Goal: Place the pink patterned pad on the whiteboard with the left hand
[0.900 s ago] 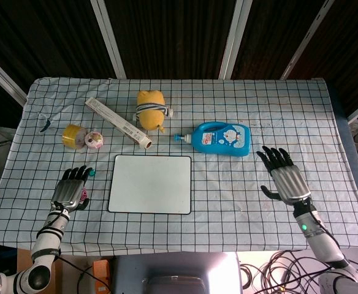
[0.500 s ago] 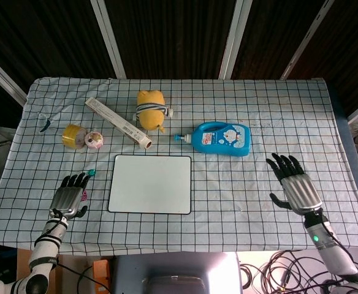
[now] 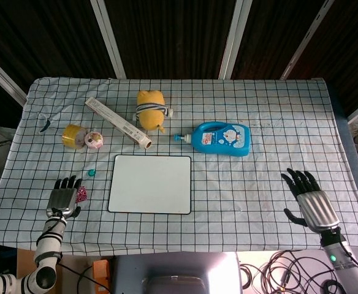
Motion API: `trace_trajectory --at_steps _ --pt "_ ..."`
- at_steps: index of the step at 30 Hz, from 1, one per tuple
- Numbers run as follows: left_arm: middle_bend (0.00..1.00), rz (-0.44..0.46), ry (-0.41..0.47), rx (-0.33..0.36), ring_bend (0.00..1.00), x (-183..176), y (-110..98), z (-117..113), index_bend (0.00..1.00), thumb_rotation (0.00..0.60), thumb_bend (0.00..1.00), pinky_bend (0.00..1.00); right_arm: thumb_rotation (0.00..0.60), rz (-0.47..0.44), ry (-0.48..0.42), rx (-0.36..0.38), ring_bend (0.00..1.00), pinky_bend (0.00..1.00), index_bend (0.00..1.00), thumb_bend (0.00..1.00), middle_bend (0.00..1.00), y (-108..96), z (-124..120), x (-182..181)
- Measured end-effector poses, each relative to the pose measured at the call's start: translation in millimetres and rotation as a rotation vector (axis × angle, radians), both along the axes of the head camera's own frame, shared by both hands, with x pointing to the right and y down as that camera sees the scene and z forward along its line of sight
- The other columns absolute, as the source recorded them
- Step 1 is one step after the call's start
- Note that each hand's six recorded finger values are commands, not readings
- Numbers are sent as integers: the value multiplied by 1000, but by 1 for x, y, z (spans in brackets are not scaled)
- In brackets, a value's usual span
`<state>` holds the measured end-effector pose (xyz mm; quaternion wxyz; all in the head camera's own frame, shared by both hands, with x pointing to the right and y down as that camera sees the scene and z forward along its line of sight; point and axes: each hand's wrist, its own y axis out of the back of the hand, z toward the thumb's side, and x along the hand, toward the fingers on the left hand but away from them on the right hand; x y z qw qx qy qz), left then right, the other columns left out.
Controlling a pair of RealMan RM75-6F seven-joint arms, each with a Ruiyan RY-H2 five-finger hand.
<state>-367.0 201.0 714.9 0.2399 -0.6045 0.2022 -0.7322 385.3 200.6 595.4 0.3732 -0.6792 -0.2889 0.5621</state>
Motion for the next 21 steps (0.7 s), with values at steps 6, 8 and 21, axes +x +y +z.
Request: trace_trajectory --at_steps 6,8,21 --pt "0 -13 -25 -13 0 -3 0 8 172 600 353 56 600 3 11 -16 0 10 0 228 0 0 1 4" --pt "0 -14 -33 -8 0 -5 -1 9 174 600 353 57 600 4 13 -18 0 10 0 228 0 1 1 5" --pt "46 -32 -51 10 0 -9 -3 11 297 600 354 79 600 10 15 -25 0 10 0 228 0 2 0 8"
